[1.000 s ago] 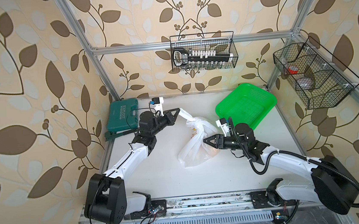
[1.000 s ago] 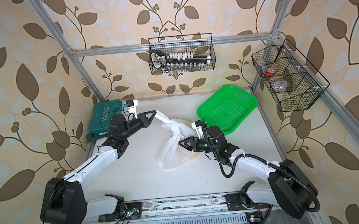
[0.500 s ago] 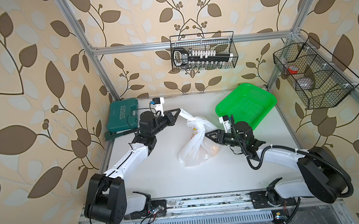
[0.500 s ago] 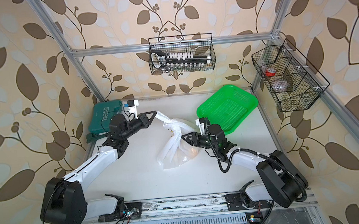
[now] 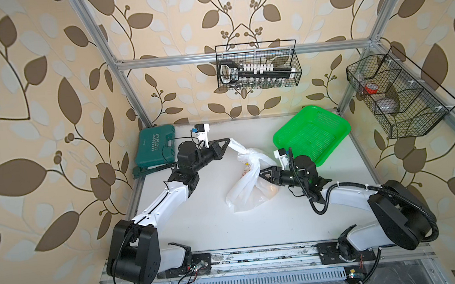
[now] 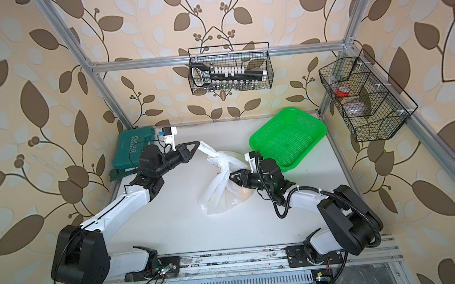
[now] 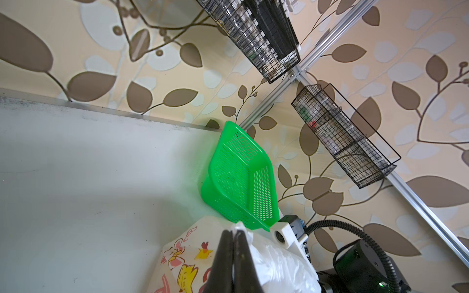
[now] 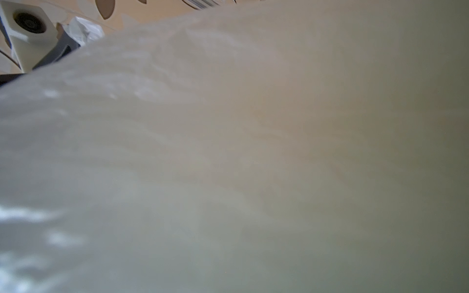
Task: Place the pears into plastic bags & tie knots
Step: Tie the plastic bag at the center of the board.
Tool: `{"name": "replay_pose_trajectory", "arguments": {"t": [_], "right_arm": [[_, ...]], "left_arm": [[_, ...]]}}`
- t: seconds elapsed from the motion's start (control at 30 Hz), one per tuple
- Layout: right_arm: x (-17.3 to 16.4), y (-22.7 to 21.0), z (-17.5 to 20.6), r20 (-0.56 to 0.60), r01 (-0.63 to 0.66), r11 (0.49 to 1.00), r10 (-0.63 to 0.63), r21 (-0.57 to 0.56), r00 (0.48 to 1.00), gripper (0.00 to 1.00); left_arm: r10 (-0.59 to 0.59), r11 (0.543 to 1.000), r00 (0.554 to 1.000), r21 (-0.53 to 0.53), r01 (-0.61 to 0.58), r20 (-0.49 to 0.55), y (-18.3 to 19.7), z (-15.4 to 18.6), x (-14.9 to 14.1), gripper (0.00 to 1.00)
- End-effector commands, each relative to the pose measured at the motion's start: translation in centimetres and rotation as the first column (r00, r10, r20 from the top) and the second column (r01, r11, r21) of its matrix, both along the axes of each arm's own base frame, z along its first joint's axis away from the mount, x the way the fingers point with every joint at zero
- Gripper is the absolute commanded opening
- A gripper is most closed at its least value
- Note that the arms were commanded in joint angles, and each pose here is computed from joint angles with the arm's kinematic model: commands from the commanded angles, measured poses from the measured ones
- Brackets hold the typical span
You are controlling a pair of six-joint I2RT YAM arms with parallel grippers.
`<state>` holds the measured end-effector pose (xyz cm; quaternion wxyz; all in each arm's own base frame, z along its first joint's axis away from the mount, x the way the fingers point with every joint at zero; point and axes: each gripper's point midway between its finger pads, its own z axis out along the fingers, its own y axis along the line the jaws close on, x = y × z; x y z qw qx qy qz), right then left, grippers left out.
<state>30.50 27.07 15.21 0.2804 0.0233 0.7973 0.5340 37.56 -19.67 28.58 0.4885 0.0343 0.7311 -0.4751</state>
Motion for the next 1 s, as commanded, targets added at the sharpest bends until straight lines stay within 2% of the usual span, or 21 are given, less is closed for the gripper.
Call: {"name": "replay_pose_trajectory", "arguments": {"t": [0.0, 0.2, 0.23, 0.3, 0.37, 0.4, 0.53, 0.67, 0.73, 0.97], "right_arm": [[1.3, 0.9, 2.4, 0.061, -0.004, 0.999, 0.002, 0.039, 0.998, 0.54], [2.4, 1.7, 3.5, 0.084, -0.012, 0.998, 0.007, 0.057, 0.996, 0.51], [2.5, 1.8, 3.7, 0.088, -0.015, 0.998, 0.009, 0.060, 0.996, 0.46], [2.5, 1.9, 4.0, 0.094, -0.025, 0.997, 0.018, 0.071, 0.995, 0.22], [2.3, 1.9, 4.2, 0.099, -0.028, 0.997, 0.021, 0.074, 0.995, 0.05], [2.1, 1.7, 4.1, 0.096, -0.030, 0.997, 0.023, 0.073, 0.995, 0.00], [0.8, 0.8, 3.6, 0.082, -0.033, 0.998, 0.028, 0.056, 0.996, 0.00], [-1.4, -1.4, 1.2, 0.049, -0.005, 0.999, 0.008, -0.048, 0.999, 0.00], [-2.5, -2.9, -0.6, 0.014, 0.020, 0.993, -0.019, -0.113, 1.000, 0.00], [-4.3, -7.7, -4.2, -0.064, 0.142, 0.971, -0.157, -0.193, 0.986, 0.00]], "left_arm": [[-0.033, 0.999, 0.995, -0.002, 0.033, 0.090, -0.6, 2.6, -0.6, 0.00], [-0.042, 0.999, 0.995, -0.002, 0.042, 0.089, -0.9, 2.5, -0.8, 0.00], [-0.041, 0.999, 0.995, -0.002, 0.042, 0.090, -0.9, 2.5, -0.8, 0.00], [-0.041, 0.999, 0.996, -0.001, 0.041, 0.084, -0.9, 2.3, -0.7, 0.00], [-0.039, 0.999, 0.996, -0.001, 0.040, 0.082, -1.0, 2.3, -0.7, 0.00], [-0.034, 0.999, 0.996, -0.002, 0.035, 0.080, -0.9, 2.3, -0.7, 0.00], [-0.007, 1.000, 0.997, 0.005, 0.007, 0.071, -0.5, 2.1, -0.4, 0.00], [0.066, 0.997, 0.996, 0.028, -0.068, 0.066, 0.6, 1.9, 0.1, 0.00], [0.084, 0.996, 0.995, 0.037, -0.086, 0.062, 0.8, 1.8, 0.2, 0.00], [0.118, 0.992, 0.992, 0.033, -0.120, 0.036, 1.2, 0.3, 0.7, 0.00]]}}
